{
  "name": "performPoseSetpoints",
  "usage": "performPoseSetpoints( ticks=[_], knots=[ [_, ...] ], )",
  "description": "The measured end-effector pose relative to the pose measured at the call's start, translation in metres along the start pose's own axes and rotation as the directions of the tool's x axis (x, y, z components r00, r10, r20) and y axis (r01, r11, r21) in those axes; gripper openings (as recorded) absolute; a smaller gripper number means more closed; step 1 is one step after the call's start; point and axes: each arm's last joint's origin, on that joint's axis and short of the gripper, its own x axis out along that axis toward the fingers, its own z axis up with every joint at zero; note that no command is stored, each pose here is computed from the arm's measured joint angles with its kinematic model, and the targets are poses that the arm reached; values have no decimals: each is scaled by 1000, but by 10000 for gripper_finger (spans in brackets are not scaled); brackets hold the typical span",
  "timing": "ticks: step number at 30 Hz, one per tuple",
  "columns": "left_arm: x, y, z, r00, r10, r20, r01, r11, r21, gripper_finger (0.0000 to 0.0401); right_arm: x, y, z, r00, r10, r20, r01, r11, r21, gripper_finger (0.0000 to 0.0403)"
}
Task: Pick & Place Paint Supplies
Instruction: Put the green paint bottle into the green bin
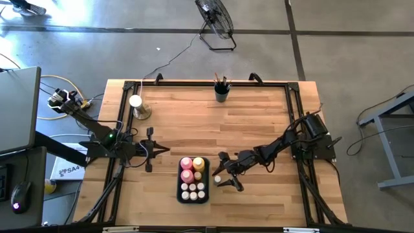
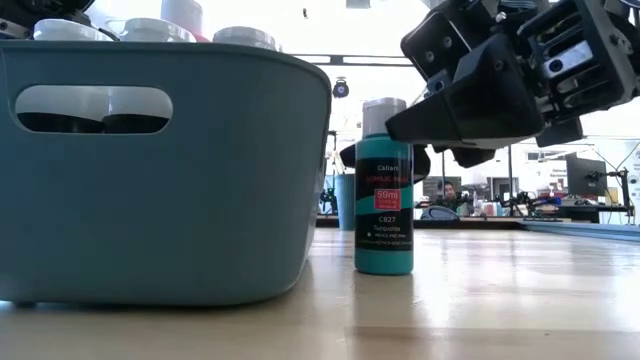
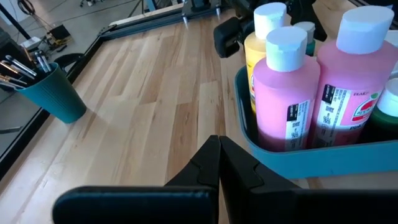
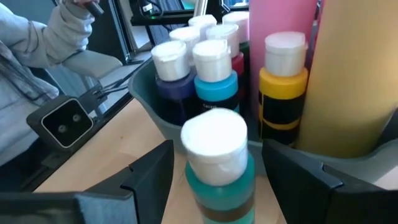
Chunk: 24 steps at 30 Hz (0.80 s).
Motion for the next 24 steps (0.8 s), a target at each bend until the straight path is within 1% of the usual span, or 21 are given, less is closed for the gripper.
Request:
performPoseSetpoints(
  ticks=[13, 17, 24],
  knots=[
    [0, 0, 0, 1000, 0, -1, 0, 1000, -13, 0, 0, 0, 2, 1000, 2, 17, -2, 1000, -5, 235],
    [0, 0, 0, 1000, 0, -1, -1, 1000, -14, 0, 0, 0, 2, 1000, 2, 19, -2, 1000, -6, 214],
    [0, 0, 0, 1000, 1, -1, -1, 1000, -15, 0, 0, 0, 2, 1000, 3, 21, -2, 1000, -7, 159]
  ],
)
